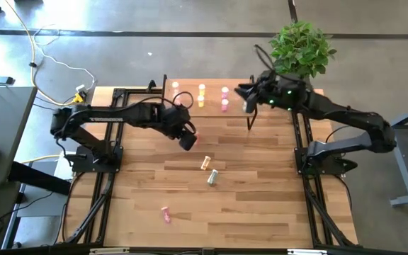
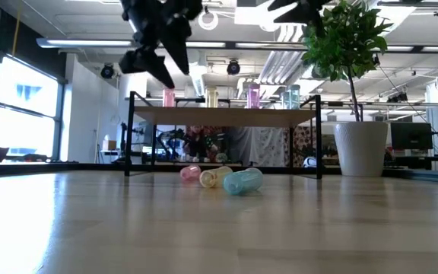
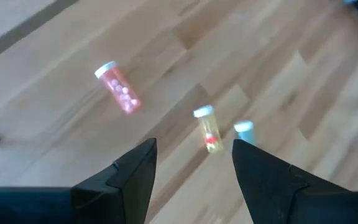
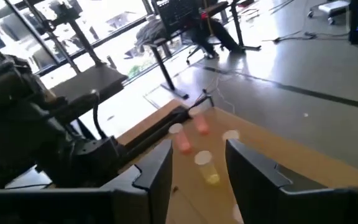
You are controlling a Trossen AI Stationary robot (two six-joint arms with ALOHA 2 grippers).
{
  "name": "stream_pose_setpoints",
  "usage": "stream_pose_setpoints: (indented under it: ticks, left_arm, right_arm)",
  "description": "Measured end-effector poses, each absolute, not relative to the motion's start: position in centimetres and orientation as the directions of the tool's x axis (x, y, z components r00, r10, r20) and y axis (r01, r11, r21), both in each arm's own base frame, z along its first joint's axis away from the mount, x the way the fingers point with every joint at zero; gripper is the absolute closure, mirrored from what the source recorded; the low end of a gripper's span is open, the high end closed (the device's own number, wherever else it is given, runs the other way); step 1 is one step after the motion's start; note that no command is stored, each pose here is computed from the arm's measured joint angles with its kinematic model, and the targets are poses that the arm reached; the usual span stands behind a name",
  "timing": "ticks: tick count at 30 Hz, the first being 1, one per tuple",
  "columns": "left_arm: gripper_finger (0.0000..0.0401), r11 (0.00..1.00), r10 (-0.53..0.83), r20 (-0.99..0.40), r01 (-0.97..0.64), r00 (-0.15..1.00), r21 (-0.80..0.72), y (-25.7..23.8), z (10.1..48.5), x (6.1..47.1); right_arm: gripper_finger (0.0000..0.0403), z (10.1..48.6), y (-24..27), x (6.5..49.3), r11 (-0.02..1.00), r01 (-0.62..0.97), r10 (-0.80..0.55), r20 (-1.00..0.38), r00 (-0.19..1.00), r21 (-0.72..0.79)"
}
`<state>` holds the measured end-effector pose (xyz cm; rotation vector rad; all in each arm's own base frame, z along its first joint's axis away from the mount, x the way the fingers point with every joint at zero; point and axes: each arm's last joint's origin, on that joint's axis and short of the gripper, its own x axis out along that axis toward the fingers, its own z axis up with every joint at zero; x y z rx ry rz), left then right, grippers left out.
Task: Pick and place medicine bottles onto shelf by color
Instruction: Put the pink pill bottle on the shelf aligned with the pink pill bottles
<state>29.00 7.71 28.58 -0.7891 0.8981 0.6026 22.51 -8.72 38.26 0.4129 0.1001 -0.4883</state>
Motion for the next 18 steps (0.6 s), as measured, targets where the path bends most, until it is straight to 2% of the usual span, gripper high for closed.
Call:
stream_pose_setpoints:
  ticks: [8,12,18]
  left_arm:
    - [0.0199,0.451,0.138,-0.901,-0.836,0.411,-0.313,8.5,24.5,31.7]
    - [0.0199,0.399,0.131,-0.93,-0.877,0.342,-0.267,8.8,22.1,32.7]
    - [0.0199,0.352,0.152,-0.935,-0.901,0.322,-0.253,9.3,19.7,34.1]
  right_arm:
    - [0.0263,40.5,-9.8,18.2,0.802,0.547,-0.496,-0.244,0.833,0.239]
    - [0.0263,41.5,-10.0,17.3,0.807,0.568,-0.518,-0.273,0.811,0.159]
    - [0.0263,42.2,-10.3,16.8,0.809,0.58,-0.525,-0.326,0.787,0.097]
